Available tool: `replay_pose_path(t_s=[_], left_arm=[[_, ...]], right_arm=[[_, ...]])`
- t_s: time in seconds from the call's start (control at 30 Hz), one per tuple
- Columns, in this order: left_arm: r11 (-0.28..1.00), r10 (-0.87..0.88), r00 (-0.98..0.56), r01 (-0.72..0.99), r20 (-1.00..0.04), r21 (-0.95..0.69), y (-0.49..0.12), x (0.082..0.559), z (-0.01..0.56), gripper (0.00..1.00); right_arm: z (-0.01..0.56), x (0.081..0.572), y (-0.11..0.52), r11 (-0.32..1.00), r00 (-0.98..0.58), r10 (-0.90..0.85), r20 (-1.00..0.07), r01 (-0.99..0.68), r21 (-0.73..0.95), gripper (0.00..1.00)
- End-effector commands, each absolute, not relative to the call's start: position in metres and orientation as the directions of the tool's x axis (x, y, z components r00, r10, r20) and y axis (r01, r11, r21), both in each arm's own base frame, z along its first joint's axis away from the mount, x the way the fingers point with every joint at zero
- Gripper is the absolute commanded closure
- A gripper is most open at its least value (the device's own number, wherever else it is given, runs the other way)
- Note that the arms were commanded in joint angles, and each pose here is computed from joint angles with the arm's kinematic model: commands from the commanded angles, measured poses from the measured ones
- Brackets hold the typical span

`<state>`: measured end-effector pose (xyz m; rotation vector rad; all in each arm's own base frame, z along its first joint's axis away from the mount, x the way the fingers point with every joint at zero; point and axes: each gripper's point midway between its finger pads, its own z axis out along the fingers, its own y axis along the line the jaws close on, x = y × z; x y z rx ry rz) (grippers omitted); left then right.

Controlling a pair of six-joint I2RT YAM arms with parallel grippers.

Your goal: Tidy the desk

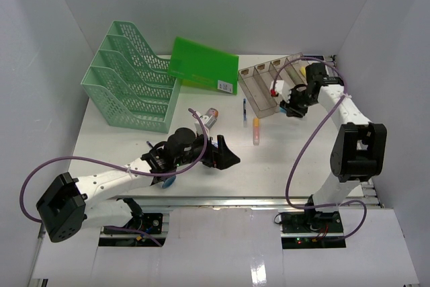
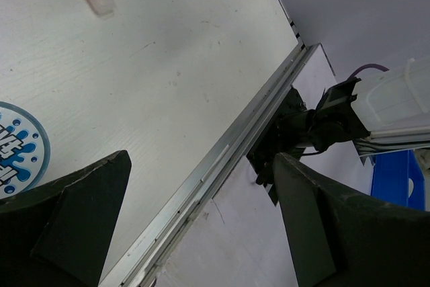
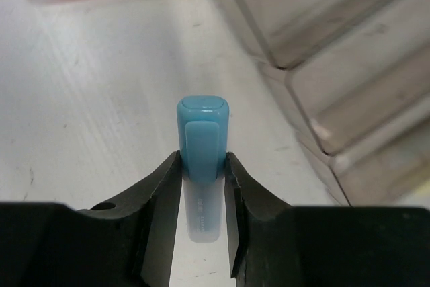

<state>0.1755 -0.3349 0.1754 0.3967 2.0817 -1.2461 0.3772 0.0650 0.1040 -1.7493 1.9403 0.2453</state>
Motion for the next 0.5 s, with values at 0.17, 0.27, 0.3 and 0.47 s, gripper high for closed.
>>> replay_pose_path(t_s=[0.17,0.27,0.3,0.47], left_arm=[[0.494,-0.089,-0.724,0.564,-0.684,-0.662,-0.341,0.181,0.182,0.02],[0.5,-0.076,-0.731,0.561,-0.678,-0.66,-0.345,0.183,0.177,0.02],[0.503,-0.07,-0.731,0.561,-0.678,-0.657,-0.347,0.185,0.176,0.02],[0.513,-0.056,-0.732,0.562,-0.679,-0.648,-0.352,0.189,0.171,0.02]], right_arm=[[0.193,0.498,0.024,0.801,-0.305,-0.548,-0.779,-0.461,-0.382,0.91],[0.195,0.526,0.014,0.839,-0.294,-0.515,-0.805,-0.363,-0.405,0.91],[0.199,0.539,0.001,0.849,-0.279,-0.509,-0.814,-0.32,-0.421,0.91],[0.203,0.58,-0.029,0.866,-0.288,-0.499,-0.817,-0.189,-0.462,0.92]])
